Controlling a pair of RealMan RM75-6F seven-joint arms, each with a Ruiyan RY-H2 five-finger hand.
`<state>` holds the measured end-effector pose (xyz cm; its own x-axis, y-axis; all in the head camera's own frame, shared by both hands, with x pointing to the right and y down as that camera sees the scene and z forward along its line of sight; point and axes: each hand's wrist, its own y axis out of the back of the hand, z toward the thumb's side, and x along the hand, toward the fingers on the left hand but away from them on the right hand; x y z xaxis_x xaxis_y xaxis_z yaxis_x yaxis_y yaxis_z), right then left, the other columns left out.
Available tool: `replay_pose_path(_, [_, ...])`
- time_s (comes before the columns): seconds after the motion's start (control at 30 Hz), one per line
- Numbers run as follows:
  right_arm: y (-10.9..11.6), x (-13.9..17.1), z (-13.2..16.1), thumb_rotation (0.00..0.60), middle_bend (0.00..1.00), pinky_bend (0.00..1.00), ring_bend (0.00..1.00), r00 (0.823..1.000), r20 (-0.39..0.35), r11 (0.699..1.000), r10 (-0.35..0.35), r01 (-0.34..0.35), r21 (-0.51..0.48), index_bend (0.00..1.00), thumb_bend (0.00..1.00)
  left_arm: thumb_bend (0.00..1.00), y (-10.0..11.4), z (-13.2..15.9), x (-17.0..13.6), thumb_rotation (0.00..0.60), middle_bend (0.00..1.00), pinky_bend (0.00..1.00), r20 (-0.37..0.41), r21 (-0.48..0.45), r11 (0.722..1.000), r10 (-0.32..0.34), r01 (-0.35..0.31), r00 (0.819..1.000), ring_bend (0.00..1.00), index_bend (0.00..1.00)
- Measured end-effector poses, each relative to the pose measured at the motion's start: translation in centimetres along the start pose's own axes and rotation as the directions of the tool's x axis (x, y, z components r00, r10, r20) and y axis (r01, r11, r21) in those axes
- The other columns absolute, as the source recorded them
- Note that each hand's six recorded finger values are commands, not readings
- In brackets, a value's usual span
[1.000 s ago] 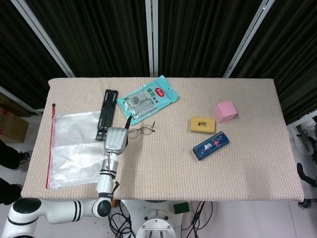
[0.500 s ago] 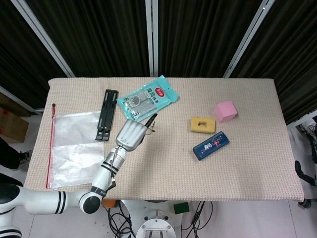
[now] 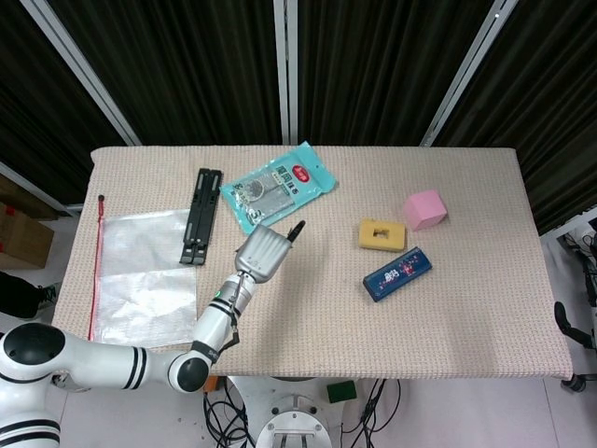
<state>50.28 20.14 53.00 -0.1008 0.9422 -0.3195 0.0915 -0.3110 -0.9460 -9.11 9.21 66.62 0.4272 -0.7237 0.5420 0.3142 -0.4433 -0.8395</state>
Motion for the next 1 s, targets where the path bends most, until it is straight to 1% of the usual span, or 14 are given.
replay_pose_path(0.2, [-0.3,0.1,0.1,0.600,0.00,0.00,0.00,1.000,-0.002,1.000,0.006,-0.006,0.001,0.00,0.47,0.81,-0.1,-0.2,-0.5,0.600,0.95,0.96,-0.015,0.024,1.000,0.000,0.001,1.000,0.94,0.02])
replay_pose_path(0.57, [-0.5,0.1,0.1,0.600,0.00,0.00,0.00,1.000,-0.003,1.000,0.010,-0.010,0.004,0.00,0.47,0.81,-0.6,-0.5,-1.2,0.600,0.95,0.96,-0.029,0.052,0.998,-0.019,0.021,0.999,0.94,0.07])
replay_pose_path(0.87, [-0.6,0.1,0.0,0.600,0.00,0.00,0.00,1.000,-0.001,1.000,0.012,-0.012,0.006,0.00,0.47,0.81,-0.9,-0.6,-1.4,0.600,0.95,0.96,-0.033,0.053,0.998,-0.033,0.034,0.999,0.94,0.11])
replay_pose_path(1.0, [-0.7,0.1,0.1,0.600,0.00,0.00,0.00,1.000,-0.002,1.000,0.014,-0.014,0.006,0.00,0.47,0.81,-1.3,-0.5,-1.5,0.600,0.95,0.96,-0.033,0.053,0.997,-0.045,0.047,0.998,0.94,0.11])
